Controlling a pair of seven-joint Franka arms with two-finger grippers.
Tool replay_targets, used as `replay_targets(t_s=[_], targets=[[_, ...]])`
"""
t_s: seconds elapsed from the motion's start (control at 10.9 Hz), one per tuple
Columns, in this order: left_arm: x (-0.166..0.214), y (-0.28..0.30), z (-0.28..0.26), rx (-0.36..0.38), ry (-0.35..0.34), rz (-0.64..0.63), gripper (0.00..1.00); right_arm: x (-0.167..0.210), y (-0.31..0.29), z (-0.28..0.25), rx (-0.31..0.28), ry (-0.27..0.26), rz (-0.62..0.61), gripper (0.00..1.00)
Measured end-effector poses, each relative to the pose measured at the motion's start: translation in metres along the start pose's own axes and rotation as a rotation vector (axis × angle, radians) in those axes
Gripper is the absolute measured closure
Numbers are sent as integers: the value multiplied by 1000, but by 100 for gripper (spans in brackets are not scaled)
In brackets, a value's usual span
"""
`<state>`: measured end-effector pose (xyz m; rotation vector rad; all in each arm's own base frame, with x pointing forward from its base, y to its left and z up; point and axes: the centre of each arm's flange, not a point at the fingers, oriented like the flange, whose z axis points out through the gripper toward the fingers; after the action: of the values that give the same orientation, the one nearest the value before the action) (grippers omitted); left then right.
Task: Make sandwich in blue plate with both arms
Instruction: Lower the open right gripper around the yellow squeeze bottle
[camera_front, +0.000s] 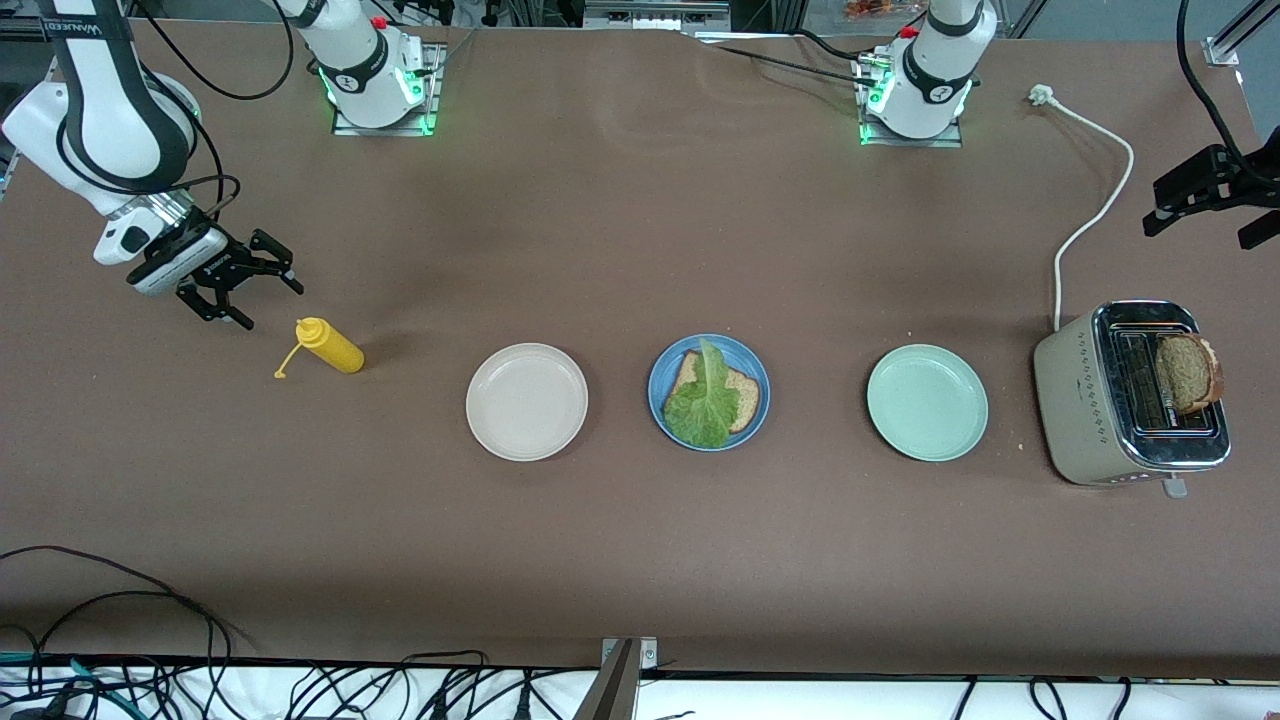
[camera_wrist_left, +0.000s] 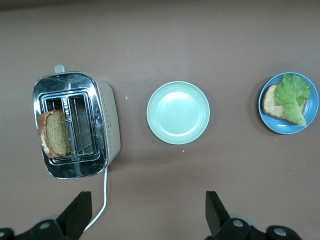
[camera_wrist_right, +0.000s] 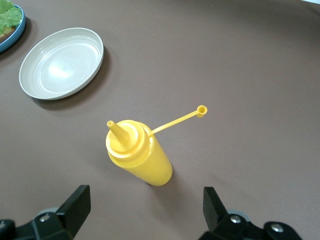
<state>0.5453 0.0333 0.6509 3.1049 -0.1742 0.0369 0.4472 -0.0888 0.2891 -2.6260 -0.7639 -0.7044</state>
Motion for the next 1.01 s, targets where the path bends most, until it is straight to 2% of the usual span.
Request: replay_targets(t_s=[0.28,0.83,1.01], targets=[[0,0,0,0,0,0,0,-2,0,1,9,15,-4,0],[0,0,0,0,0,0,0,-34,2,31,52,133,-45,0],[0,-1,0,0,0,-2,0,-45,3,42,66,156,-68,0]])
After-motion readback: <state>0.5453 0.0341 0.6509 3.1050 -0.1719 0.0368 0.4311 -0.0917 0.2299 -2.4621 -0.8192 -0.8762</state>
